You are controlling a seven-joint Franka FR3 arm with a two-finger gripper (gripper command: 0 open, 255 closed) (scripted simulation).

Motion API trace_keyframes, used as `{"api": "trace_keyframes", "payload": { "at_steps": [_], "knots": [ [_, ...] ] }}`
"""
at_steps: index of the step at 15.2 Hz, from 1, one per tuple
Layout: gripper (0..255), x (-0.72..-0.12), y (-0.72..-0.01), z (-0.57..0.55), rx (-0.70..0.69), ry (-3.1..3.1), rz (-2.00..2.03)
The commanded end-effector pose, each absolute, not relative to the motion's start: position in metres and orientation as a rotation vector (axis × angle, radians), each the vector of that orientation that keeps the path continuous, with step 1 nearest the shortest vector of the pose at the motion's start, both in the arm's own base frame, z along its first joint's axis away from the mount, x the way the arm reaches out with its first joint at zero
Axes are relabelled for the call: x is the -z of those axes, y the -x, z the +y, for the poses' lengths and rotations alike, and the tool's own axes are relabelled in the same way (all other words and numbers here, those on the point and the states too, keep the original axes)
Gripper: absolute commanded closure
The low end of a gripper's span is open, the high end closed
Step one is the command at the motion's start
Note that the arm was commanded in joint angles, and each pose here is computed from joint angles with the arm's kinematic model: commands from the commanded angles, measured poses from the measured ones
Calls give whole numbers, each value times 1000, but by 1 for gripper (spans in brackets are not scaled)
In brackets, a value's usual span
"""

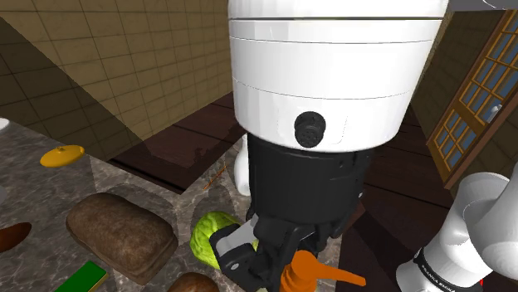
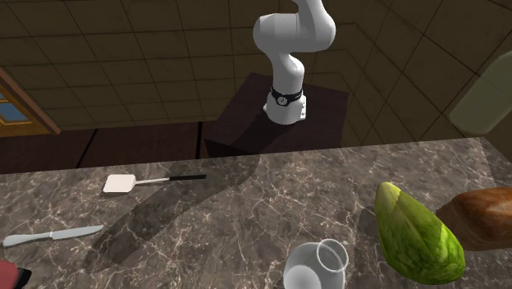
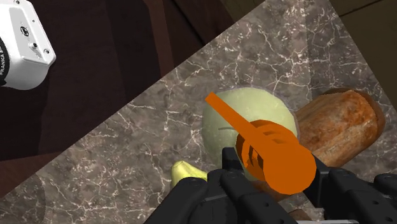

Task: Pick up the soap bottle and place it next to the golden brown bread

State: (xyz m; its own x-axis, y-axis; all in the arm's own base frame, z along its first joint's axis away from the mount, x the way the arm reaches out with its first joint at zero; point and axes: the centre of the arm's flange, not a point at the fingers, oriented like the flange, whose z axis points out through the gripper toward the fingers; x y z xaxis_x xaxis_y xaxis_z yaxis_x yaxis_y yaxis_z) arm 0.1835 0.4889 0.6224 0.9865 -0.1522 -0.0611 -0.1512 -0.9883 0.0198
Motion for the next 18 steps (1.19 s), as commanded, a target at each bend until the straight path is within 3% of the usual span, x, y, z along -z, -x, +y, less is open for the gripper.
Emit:
{"api": "trace_keyframes", "payload": {
  "at_steps": [1, 18],
  "knots": [
    [255, -612, -183, 489, 97, -3117, -238],
    [255, -522, -183, 489, 97, -3117, -238]
  ]
}}
